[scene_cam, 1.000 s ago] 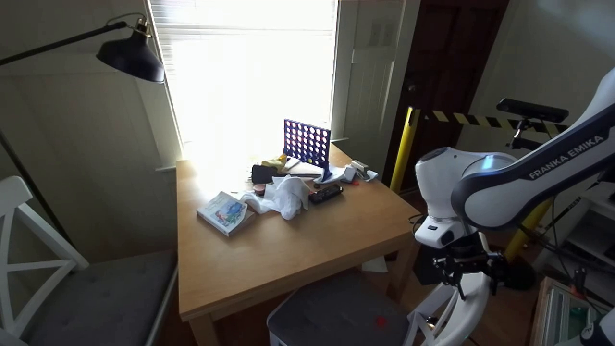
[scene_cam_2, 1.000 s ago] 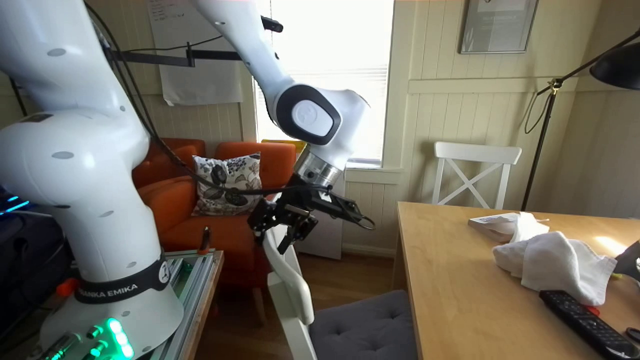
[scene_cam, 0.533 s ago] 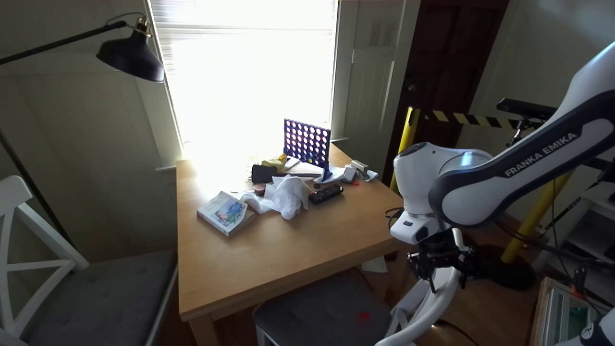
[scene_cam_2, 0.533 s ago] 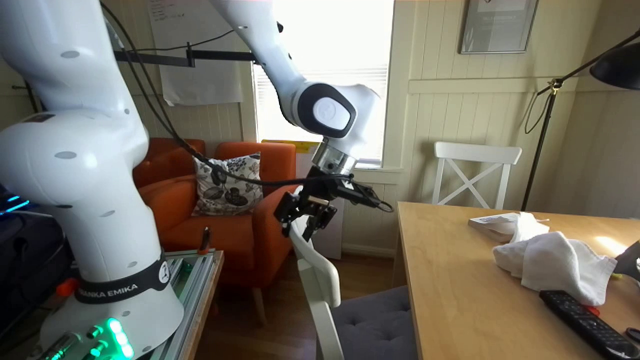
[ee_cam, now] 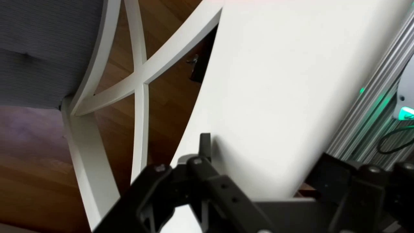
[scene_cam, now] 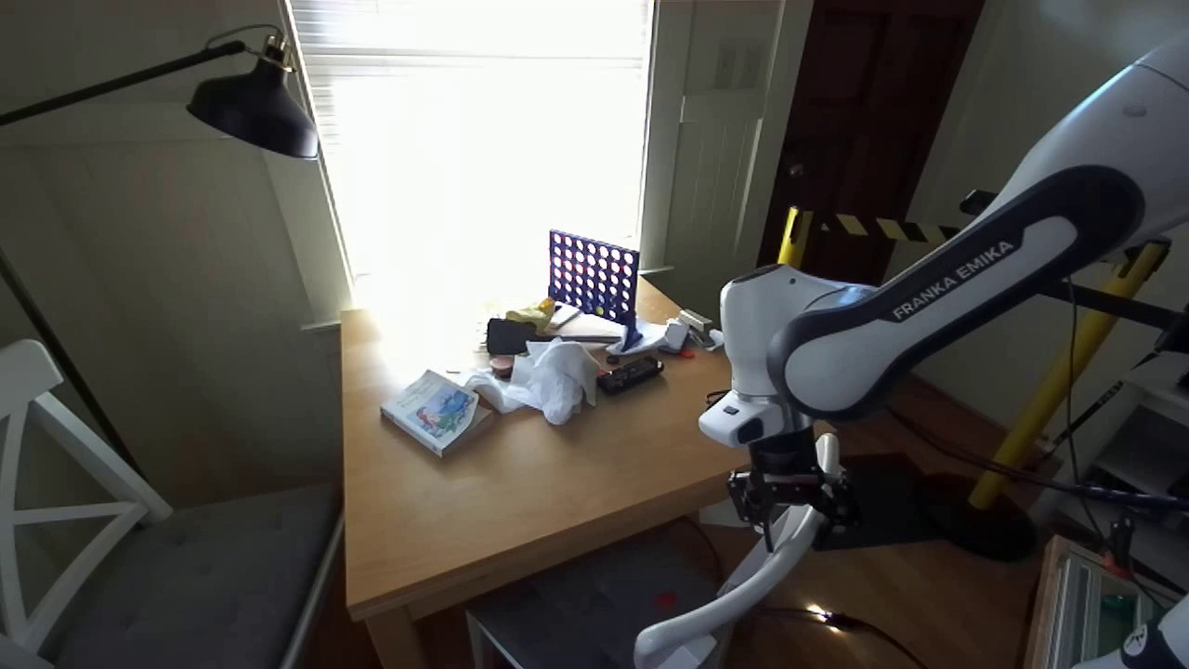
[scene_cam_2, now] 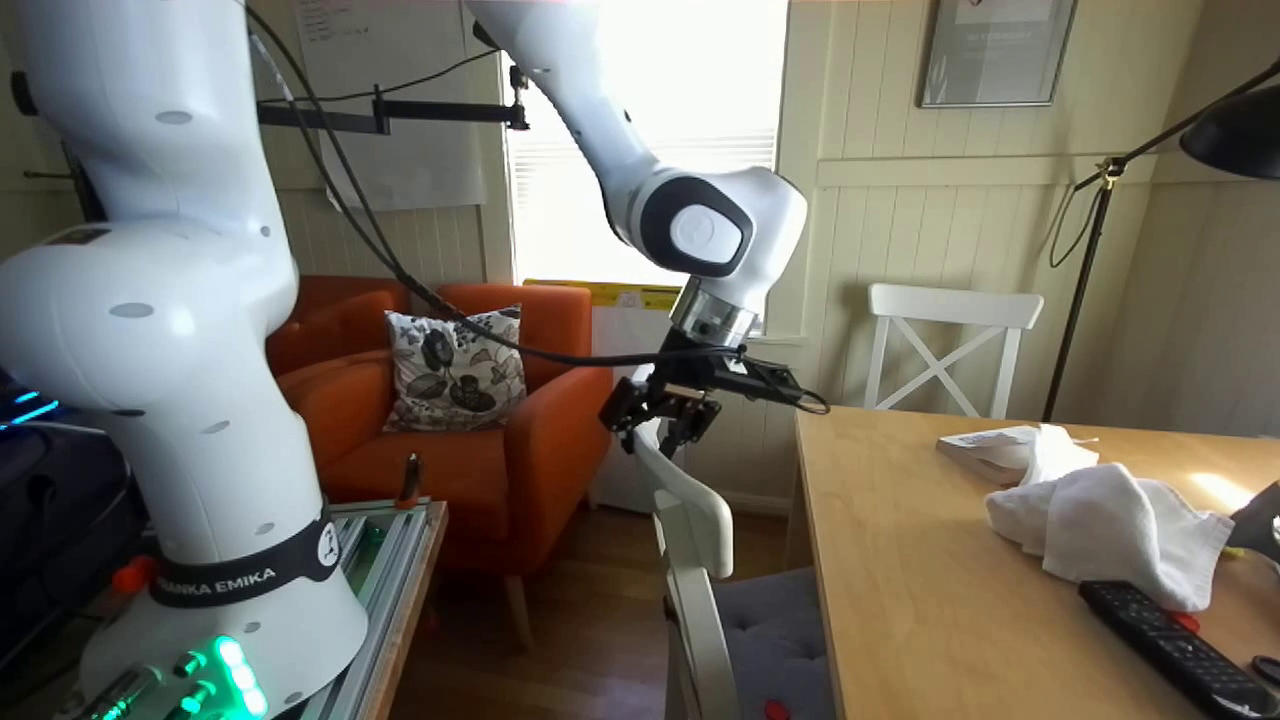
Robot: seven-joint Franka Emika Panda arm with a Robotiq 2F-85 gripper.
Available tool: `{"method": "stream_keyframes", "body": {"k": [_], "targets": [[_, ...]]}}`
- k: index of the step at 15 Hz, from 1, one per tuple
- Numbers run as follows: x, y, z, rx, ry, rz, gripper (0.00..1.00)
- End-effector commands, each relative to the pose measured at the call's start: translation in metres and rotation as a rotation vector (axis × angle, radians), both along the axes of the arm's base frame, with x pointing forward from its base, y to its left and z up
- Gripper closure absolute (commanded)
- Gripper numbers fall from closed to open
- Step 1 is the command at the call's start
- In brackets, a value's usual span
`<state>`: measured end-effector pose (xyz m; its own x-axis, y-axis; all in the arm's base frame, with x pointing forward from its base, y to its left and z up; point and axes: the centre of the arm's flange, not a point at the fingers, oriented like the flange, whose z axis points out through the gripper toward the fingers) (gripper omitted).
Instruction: Push the chair on the right underneath the table.
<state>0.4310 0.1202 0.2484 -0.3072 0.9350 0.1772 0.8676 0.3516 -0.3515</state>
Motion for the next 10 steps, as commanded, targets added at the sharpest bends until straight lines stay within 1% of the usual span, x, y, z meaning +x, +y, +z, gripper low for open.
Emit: {"method": "stream_keyframes", "body": {"k": [1, 5, 7, 9, 10], "targets": [[0.072, 0.023, -0.025, 0.057, -0.113, -0.111, 0.61], [0.085, 0.022, -0.028, 0.082, -0.142, -0.207, 0.61], [0.089, 0.021, -0.029, 0.09, -0.172, -0.237, 0.61], [0.088, 0.024, -0.025, 0.081, -0.212, -0.233, 0.61], [0.087, 0.026, -0.023, 0.067, -0.226, -0.207, 0.61]]}}
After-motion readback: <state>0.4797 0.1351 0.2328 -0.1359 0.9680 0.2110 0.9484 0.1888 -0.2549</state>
